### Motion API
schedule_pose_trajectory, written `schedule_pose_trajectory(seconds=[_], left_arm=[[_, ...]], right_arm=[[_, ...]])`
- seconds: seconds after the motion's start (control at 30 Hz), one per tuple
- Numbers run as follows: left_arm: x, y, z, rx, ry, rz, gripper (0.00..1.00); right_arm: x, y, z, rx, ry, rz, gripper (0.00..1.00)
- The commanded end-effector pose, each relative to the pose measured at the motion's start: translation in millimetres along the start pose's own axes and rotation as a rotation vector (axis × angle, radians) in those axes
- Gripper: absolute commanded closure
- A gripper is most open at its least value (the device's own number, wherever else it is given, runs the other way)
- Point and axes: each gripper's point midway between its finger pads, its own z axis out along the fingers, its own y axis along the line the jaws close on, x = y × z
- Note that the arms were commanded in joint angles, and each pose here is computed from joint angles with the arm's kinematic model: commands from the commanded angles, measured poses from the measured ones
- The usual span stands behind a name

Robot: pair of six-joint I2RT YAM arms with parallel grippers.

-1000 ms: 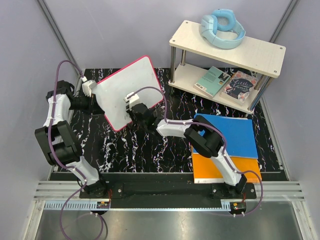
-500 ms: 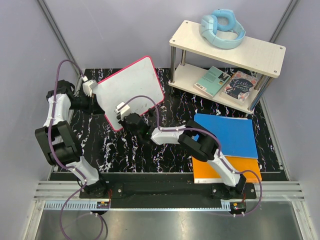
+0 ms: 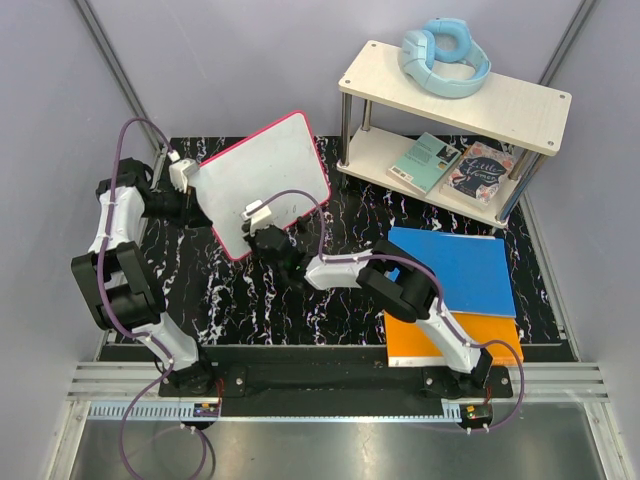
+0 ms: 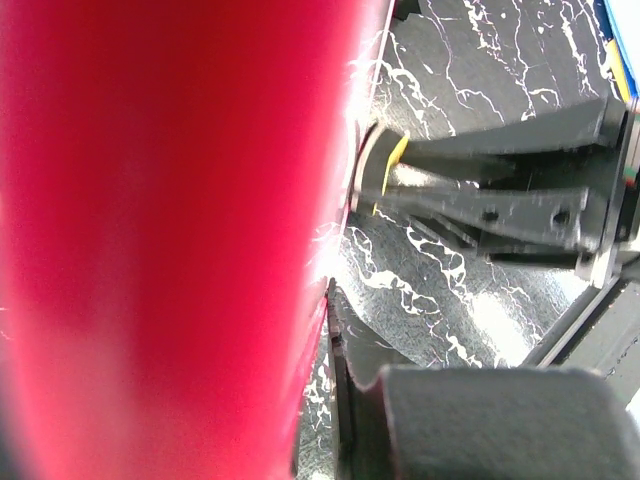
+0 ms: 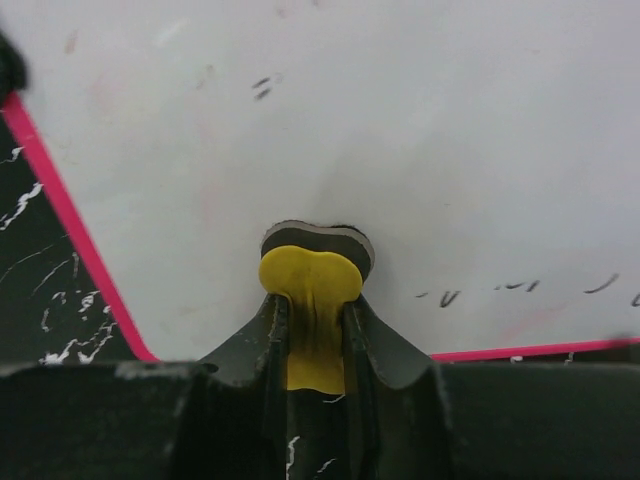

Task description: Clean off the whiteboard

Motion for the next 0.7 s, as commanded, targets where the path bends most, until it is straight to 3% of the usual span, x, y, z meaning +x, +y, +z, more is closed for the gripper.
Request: schedule_pose_trajectory(seconds=[0.0, 0.43, 0.67], left_arm=[[34, 34, -2, -0.137, 0.193, 0.116, 1.00], [34, 35, -2, -0.138, 0.198, 0.119, 1.00], [34, 35, -2, -0.139, 0.196, 0.117, 1.00]], right_arm=[[-31, -108, 6, 0.285, -0.061, 0.071, 1.00], [-46, -188, 17, 0.417, -0.069, 0.193, 1.00], [-39, -200, 18, 0.414, -0.041, 0.243, 1.00]])
